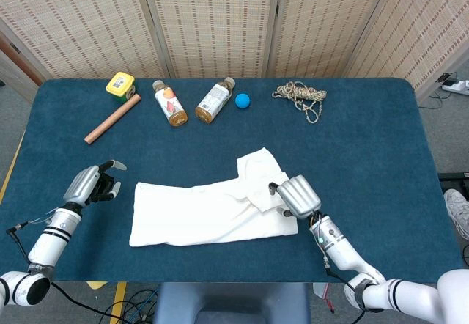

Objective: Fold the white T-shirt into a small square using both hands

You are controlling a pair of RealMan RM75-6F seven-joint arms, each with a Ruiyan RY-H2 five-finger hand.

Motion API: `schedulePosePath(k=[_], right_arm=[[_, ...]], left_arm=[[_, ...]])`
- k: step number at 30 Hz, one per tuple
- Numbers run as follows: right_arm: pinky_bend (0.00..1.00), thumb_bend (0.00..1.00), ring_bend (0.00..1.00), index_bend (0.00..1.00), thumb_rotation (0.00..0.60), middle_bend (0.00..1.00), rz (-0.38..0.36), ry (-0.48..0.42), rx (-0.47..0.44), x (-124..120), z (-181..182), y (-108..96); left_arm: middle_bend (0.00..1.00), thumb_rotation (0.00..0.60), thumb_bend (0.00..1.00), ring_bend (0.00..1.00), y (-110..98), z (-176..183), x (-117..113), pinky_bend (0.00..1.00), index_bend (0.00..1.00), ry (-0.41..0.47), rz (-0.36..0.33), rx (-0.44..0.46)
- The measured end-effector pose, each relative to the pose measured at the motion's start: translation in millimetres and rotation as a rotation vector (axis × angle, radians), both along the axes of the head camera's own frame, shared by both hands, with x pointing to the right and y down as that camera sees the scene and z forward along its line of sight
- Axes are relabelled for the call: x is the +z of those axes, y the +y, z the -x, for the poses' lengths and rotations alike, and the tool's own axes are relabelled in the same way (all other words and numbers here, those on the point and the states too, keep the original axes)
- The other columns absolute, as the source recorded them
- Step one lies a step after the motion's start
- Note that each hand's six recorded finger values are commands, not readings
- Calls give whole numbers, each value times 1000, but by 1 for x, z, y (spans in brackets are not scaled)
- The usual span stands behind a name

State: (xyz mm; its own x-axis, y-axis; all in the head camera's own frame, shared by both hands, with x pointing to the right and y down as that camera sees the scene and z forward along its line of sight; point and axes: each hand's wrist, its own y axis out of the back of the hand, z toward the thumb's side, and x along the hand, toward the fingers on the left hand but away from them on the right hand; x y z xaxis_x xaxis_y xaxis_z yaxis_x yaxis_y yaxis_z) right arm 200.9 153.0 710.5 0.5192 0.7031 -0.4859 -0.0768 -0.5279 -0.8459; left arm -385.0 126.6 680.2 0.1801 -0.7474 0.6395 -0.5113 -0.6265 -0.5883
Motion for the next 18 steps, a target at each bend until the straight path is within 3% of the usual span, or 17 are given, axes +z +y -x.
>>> schedulePosePath(k=[11,14,18], right_arm=[[1000,177,960,490,600,887,-18,32,-42,17,8,9],[1000,259,962,517,600,892,-23,37,-47,22,13,9],[1000,446,969,553,600,895,-36,39,-47,29,22,5]], left_arm=[[921,600,518,849,7,2,-3,960,341,8,18,7],[921,600,518,849,8,3,-4,960,341,11,17,4],[921,600,518,849,8,5,-5,960,341,10,13,2]])
